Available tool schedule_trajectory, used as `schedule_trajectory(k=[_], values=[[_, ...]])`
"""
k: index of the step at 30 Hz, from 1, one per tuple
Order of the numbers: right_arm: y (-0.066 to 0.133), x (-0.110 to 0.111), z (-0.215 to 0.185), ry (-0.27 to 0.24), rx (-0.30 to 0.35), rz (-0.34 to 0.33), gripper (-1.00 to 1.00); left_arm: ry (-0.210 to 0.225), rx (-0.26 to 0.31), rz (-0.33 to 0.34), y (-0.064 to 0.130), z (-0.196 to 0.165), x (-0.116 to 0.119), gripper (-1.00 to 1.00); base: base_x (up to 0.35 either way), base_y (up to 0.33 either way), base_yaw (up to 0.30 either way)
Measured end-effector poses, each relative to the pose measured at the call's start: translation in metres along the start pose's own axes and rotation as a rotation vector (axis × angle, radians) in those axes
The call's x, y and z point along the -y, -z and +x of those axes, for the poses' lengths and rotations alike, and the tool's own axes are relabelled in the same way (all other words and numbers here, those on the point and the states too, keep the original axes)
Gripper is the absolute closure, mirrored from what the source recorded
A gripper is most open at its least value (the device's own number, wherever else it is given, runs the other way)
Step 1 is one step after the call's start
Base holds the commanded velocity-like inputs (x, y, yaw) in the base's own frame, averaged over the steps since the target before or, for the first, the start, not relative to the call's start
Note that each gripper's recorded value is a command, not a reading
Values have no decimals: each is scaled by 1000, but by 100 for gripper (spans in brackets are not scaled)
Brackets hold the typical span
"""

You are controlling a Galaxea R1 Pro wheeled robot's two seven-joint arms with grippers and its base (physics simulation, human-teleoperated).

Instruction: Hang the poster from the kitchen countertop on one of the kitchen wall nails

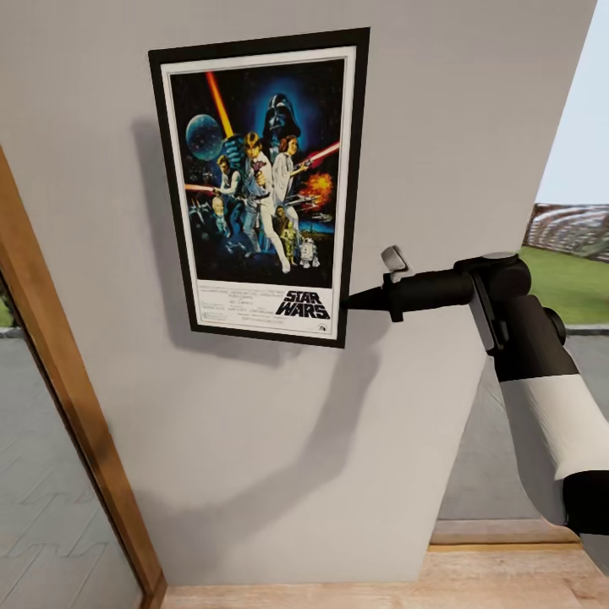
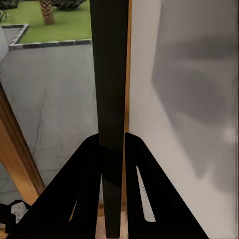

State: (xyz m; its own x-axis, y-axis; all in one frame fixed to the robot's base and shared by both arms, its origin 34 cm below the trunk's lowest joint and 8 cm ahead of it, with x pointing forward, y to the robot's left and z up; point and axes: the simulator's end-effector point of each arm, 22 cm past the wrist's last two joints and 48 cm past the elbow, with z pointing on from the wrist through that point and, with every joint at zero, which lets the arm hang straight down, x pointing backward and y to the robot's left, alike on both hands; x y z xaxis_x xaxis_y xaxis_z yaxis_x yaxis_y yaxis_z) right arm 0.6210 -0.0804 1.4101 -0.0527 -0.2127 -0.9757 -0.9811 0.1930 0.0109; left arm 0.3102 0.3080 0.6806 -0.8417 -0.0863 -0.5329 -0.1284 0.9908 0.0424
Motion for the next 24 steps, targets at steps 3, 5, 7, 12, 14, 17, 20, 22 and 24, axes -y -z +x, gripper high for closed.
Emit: schedule_trajectory(k=[3, 5, 7, 12, 14, 17, 20, 22, 24], values=[[0, 0, 0, 0, 0, 0, 100, 0, 0, 0, 0, 0, 0, -100, 97, 0, 0], [0, 0, 0, 0, 0, 0, 100, 0, 0, 0, 0, 0, 0, -100, 44, 0, 0], [0, 0, 0, 0, 0, 0, 100, 0, 0, 0, 0, 0, 0, -100, 24, 0, 0], [0, 0, 0, 0, 0, 0, 100, 0, 0, 0, 0, 0, 0, -100, 7, 0, 0], [0, 0, 0, 0, 0, 0, 100, 0, 0, 0, 0, 0, 0, -100, 2, 0, 0], [0, 0, 0, 0, 0, 0, 100, 0, 0, 0, 0, 0, 0, -100, 0, 0, 0], [0, 0, 0, -1, 0, 0, 100, 0, 0, 0, 0, 0, 0, -100, 0, 0, 0], [0, 0, 0, -1, 0, 0, 100, 0, 0, 0, 0, 0, 0, -100, 0, 0, 0], [0, 0, 0, -1, 0, 0, 100, 0, 0, 0, 0, 0, 0, -100, 0, 0, 0]])
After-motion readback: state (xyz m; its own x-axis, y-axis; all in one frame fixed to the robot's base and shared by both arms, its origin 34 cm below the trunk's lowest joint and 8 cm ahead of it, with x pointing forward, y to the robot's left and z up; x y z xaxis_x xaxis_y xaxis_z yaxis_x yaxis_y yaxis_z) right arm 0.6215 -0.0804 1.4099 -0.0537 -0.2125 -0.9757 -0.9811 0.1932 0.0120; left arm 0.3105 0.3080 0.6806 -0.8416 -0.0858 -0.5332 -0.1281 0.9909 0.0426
